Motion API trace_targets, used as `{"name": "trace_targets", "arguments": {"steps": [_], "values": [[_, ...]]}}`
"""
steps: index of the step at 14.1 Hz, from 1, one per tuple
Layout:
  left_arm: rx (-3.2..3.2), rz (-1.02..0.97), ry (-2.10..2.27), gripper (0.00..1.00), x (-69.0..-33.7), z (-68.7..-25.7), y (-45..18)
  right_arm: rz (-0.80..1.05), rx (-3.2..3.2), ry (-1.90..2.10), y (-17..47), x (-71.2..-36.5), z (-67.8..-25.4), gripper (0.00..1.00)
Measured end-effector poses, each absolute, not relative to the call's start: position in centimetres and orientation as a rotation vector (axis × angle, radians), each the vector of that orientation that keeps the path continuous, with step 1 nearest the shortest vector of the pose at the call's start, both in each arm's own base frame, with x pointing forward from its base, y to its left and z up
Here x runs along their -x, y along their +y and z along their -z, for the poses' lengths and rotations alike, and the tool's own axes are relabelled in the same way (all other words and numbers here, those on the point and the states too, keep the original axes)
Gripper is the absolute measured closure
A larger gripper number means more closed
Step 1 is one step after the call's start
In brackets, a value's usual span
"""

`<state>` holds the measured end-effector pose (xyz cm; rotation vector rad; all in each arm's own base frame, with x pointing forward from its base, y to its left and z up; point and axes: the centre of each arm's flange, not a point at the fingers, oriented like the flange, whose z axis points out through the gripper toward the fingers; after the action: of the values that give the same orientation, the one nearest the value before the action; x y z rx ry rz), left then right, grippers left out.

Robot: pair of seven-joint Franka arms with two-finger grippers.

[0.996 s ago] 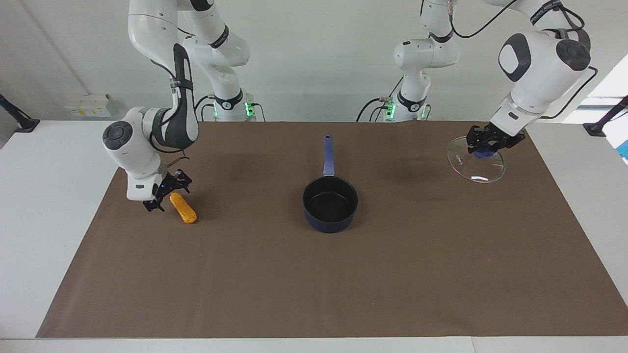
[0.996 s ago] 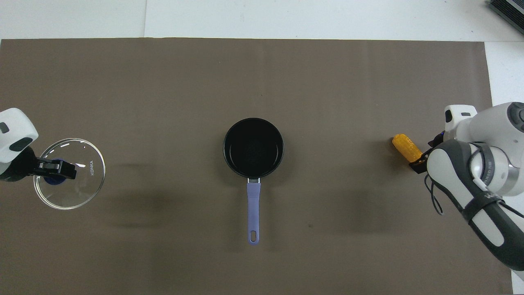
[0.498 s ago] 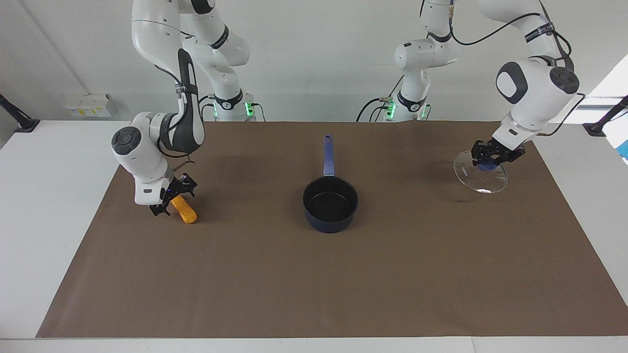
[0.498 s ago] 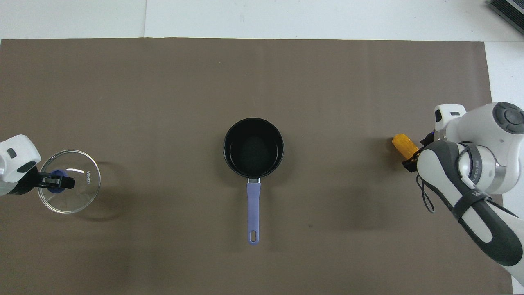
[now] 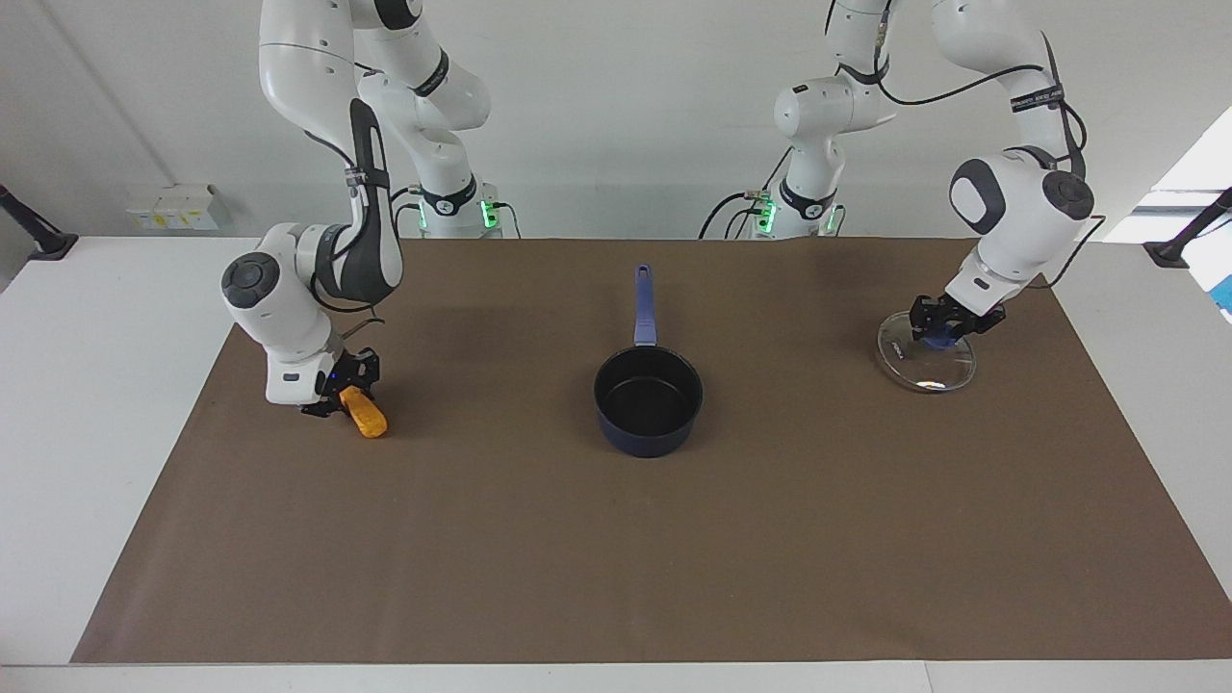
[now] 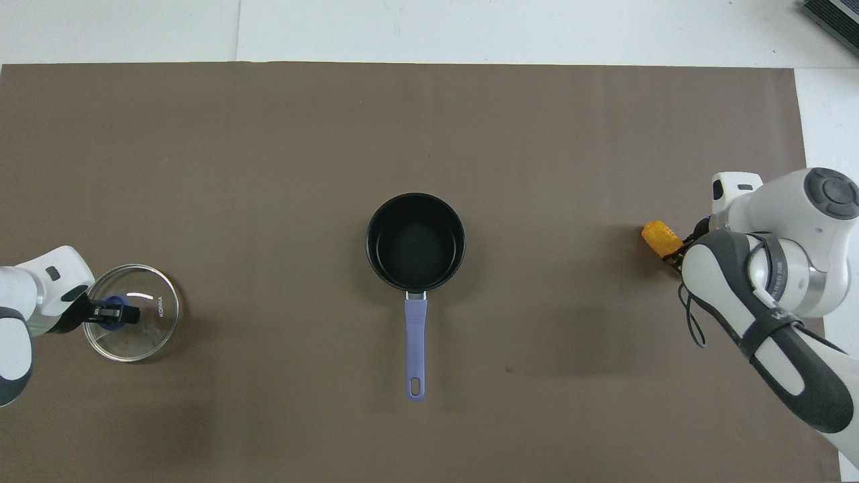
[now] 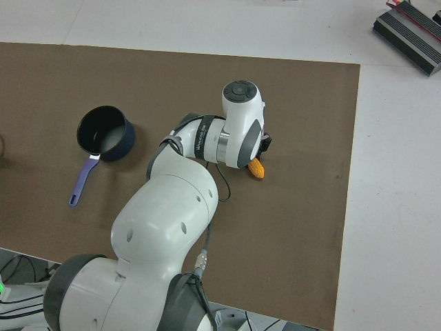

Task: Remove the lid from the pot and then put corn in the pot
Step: 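Lift the corn with the right gripper while the left gripper withdraws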

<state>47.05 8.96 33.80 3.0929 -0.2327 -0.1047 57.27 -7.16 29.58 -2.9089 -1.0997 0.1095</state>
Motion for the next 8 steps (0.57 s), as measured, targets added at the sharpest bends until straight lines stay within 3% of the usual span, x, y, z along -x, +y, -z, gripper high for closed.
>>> {"name": "trace_targets", "arguments": {"steps": [2,6,8], "values": [[-3.09,0.12,-0.231,0.37,-47.1,-33.2,9.0,-0.108,2.915,-1.09,-6.5,-57.4,-29.6,0.64],[-3.099,0.073,-0.227,0.0,-48.4,-34.3,9.3,-0.093,2.966,-0.967,-5.9,-58.9,-33.2,0.64],[-3.109,0.023,-0.224,0.0,-50.1,-35.8,9.4,-0.085,3.004,-0.852,-5.6,-59.7,-37.7,0.64]]}}
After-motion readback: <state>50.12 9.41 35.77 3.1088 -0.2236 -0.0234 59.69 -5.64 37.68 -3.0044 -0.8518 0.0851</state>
